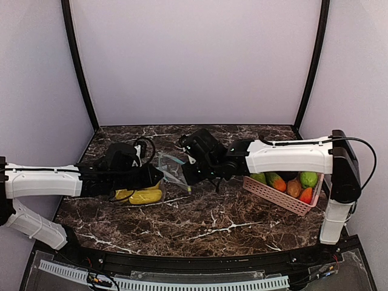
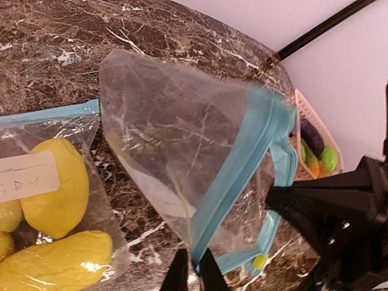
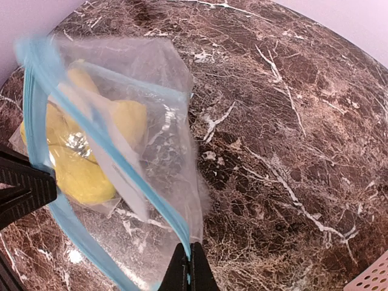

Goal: Place the food in the zip-top bag and seal the zipper
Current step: Pass from the left arm to the right, then pass from the right arm to the left

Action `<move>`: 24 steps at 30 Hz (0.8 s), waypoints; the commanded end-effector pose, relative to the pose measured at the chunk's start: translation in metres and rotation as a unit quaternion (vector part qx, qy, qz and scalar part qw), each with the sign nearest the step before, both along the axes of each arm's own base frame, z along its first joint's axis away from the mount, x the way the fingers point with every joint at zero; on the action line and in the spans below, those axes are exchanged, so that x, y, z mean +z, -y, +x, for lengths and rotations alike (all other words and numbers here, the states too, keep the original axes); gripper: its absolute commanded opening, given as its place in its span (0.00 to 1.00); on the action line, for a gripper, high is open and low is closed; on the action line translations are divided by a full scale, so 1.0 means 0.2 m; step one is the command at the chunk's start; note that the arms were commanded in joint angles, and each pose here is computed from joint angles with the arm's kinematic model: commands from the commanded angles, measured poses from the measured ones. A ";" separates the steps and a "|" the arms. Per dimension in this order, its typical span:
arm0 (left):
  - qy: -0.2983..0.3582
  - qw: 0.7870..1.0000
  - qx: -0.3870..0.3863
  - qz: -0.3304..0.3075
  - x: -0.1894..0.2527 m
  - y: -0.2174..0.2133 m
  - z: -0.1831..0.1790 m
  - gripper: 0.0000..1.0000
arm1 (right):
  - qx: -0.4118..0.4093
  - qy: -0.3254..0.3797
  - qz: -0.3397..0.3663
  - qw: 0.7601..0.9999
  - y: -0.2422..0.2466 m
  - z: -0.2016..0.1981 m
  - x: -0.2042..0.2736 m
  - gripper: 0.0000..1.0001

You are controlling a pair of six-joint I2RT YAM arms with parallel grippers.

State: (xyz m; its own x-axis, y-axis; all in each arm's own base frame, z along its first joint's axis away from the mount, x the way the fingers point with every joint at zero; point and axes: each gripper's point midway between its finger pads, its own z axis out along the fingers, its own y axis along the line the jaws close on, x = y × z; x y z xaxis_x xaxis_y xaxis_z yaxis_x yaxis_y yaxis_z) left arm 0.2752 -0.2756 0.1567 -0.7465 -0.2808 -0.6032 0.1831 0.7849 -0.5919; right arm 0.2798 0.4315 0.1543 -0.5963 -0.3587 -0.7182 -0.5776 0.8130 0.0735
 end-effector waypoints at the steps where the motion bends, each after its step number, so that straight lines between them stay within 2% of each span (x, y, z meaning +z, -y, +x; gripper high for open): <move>1: 0.029 0.995 -0.041 0.081 0.05 -0.06 -0.04 0.22 | 0.034 0.017 -0.026 0.999 0.01 0.00 0.10 0.00; 2: 0.039 0.995 -0.051 0.081 0.10 -0.04 -0.03 0.34 | 0.037 0.017 -0.032 0.999 0.02 -0.01 0.10 0.00; 3: 0.056 0.993 -0.062 0.087 0.15 -0.04 -0.03 0.39 | 0.042 0.017 -0.039 0.998 0.02 -0.01 0.09 0.00; 4: 0.065 0.992 -0.067 0.089 0.20 -0.04 -0.03 0.50 | 0.043 0.016 -0.043 0.998 0.03 -0.02 0.09 0.00; 5: 0.082 0.989 -0.078 0.092 0.25 -0.04 -0.04 0.55 | 0.047 0.015 -0.048 0.998 0.04 -0.02 0.09 0.00; 6: 0.091 0.988 -0.086 0.088 0.30 -0.03 -0.04 0.64 | 0.051 0.014 -0.050 0.997 0.04 -0.03 0.09 0.00; 10: 0.110 0.980 -0.132 0.103 0.42 -0.01 -0.05 0.82 | 0.063 0.010 -0.057 0.996 0.04 -0.05 0.08 0.00; 15: 0.099 0.959 -0.207 0.165 0.37 0.03 -0.05 0.92 | 0.072 0.006 -0.057 0.996 0.02 -0.07 0.08 0.00; 24: 0.118 0.937 -0.246 0.220 0.33 0.05 0.07 0.94 | 0.084 -0.001 -0.053 0.995 0.00 -0.10 0.08 0.00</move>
State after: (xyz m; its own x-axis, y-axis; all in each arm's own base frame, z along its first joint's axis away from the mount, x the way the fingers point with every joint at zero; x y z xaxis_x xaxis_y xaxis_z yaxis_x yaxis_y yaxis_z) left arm 0.2879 -0.2917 0.2236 -0.5929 0.2804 -0.7549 0.6169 0.7607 -0.2020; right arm 0.2645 0.4237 0.1522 -0.5410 -0.5395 -0.6452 -0.6882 0.7249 -0.0290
